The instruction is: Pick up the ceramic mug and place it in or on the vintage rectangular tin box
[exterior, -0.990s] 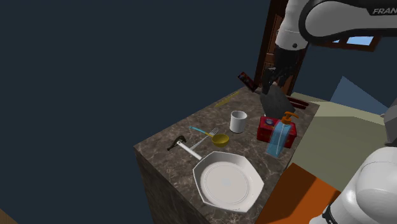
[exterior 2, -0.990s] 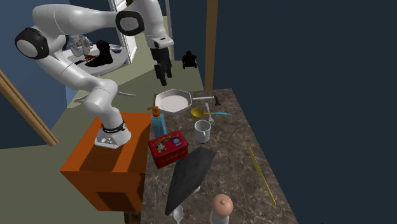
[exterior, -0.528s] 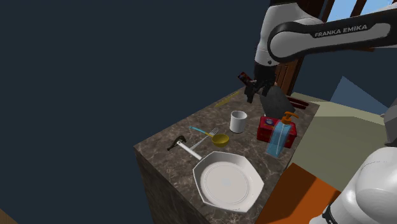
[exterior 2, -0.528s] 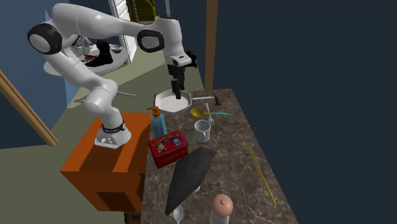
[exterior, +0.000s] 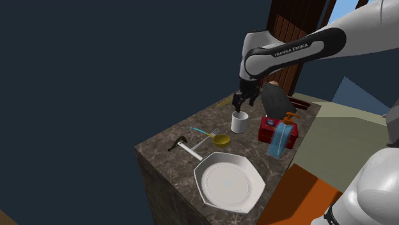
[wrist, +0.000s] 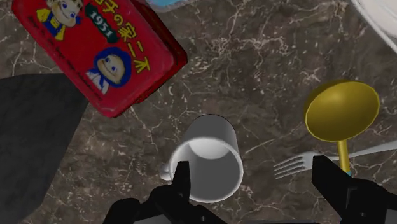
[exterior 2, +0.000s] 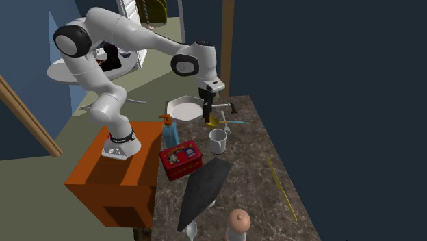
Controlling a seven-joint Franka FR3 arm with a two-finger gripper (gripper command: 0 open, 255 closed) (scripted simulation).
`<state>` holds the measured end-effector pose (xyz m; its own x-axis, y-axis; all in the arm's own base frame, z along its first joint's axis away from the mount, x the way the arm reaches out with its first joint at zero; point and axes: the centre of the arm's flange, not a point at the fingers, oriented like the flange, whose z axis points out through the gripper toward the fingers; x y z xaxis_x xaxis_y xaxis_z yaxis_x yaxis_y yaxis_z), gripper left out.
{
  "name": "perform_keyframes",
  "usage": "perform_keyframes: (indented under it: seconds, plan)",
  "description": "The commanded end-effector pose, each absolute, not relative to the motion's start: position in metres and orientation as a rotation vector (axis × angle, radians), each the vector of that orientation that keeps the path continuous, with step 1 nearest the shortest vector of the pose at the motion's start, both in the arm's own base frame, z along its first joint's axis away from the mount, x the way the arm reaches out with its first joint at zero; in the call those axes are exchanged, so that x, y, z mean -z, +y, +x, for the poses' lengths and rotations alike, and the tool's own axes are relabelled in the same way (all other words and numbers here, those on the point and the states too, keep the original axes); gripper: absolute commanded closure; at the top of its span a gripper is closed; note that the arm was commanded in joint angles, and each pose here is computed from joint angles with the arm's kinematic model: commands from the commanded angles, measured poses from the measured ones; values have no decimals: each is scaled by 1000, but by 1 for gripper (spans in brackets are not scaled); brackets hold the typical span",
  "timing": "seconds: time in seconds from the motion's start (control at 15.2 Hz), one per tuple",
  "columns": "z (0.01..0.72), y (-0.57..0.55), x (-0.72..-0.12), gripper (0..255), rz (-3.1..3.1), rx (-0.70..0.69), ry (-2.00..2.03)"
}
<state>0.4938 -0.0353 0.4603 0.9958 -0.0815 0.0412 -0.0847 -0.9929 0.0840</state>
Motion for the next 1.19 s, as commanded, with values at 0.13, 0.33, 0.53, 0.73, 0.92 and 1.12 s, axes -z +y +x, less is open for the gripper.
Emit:
perform_keyframes:
  seconds: [0.13,0.33,0.53,0.73,0.92,1.12]
  plan:
    - [531,-41,-417,0,3063,-15,-119]
    - [553,-45,-391,0,3070,13,-114]
    - [553,-46,-375,0,3070,13,-114]
    - [553,-47,-359,0,3070,13,-114]
    - [553,-48,-351,0,3070,13,-114]
    - [553,-48,-351,0,3070,13,-114]
